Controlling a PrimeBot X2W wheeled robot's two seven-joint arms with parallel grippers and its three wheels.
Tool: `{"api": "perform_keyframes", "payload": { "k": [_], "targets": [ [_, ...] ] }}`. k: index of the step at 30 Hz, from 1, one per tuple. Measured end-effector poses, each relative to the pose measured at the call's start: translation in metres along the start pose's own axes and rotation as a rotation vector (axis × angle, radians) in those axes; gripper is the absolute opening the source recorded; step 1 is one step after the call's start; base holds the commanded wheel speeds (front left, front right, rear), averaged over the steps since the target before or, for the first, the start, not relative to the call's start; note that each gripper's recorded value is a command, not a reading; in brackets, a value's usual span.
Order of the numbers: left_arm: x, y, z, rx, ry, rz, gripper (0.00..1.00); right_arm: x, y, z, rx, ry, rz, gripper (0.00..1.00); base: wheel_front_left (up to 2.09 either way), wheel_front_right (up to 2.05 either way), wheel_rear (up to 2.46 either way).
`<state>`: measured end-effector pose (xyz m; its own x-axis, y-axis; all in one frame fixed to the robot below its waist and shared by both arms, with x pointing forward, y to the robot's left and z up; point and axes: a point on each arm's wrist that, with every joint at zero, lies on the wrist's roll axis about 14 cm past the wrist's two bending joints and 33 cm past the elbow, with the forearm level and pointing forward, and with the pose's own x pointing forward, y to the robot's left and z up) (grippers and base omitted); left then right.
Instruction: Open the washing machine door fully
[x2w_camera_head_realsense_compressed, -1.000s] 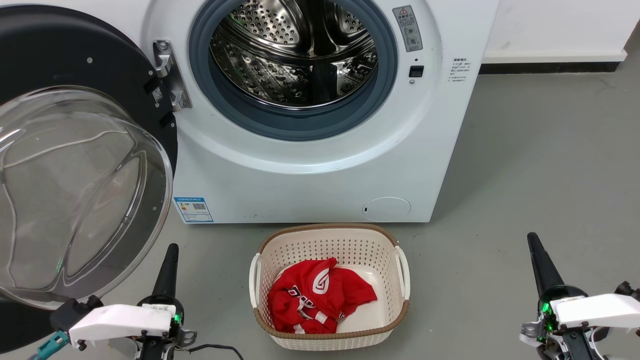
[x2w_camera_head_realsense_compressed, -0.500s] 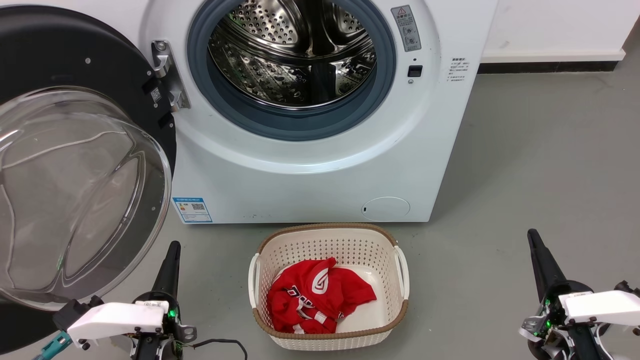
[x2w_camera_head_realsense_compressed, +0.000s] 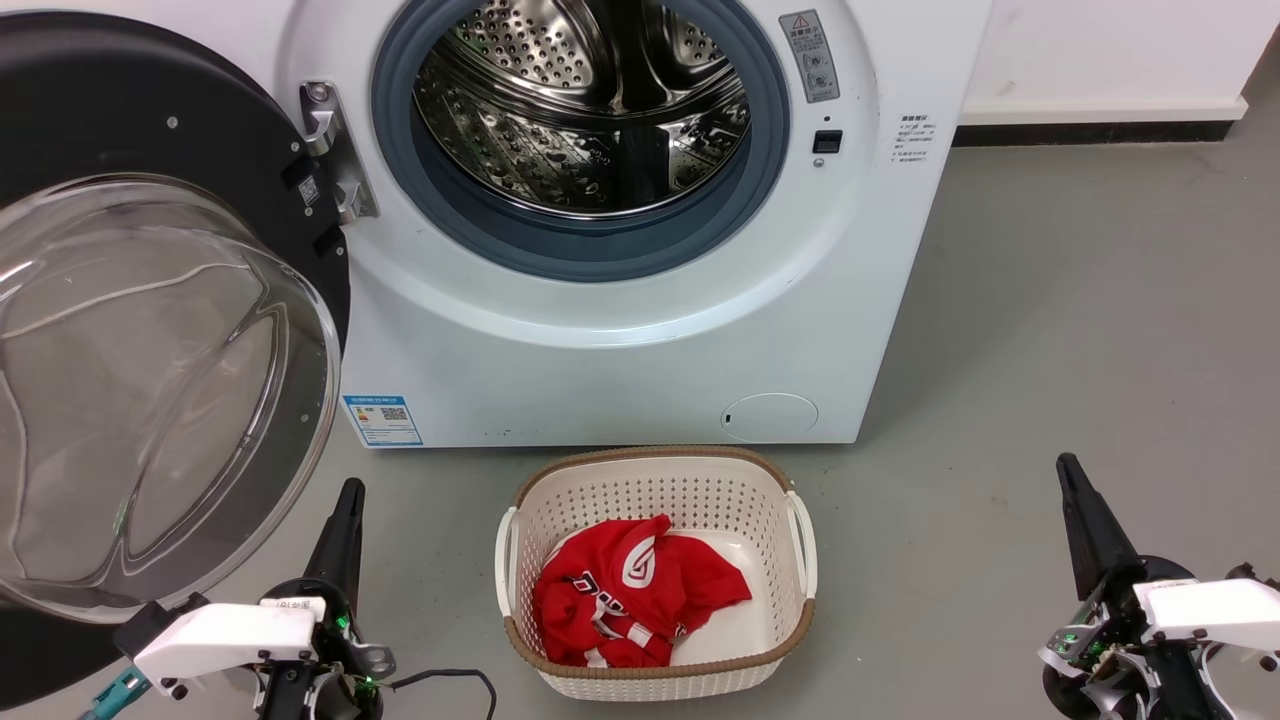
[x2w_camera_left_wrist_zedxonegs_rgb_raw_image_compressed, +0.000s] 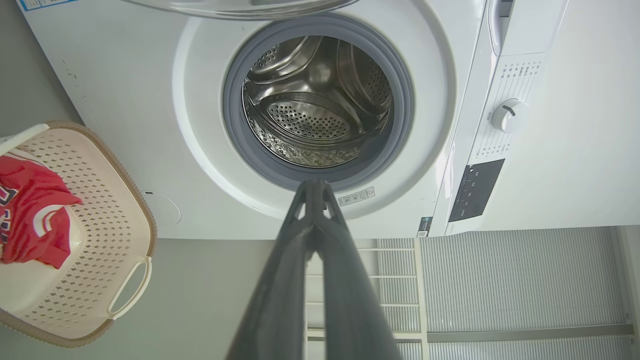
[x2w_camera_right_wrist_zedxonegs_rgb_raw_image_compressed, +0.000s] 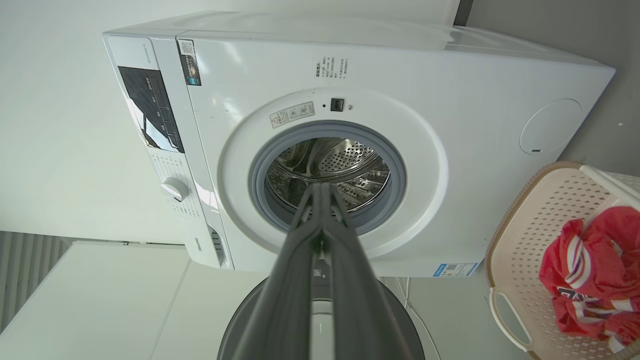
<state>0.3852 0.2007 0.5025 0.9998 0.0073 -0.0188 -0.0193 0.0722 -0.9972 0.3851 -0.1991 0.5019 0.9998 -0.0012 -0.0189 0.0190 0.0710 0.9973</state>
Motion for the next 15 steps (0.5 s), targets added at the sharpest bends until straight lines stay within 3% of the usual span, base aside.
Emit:
{"api": "perform_keyframes", "payload": {
  "k": [15],
  "targets": [
    [0.0024,-0.0014,-0.0012,-0.076,0.009,-0.007,0.00,0.0020,0.0022,0.0017,0.073,-0.001,0.009,0.00,0.00,0.00,0.00]
  ]
}}
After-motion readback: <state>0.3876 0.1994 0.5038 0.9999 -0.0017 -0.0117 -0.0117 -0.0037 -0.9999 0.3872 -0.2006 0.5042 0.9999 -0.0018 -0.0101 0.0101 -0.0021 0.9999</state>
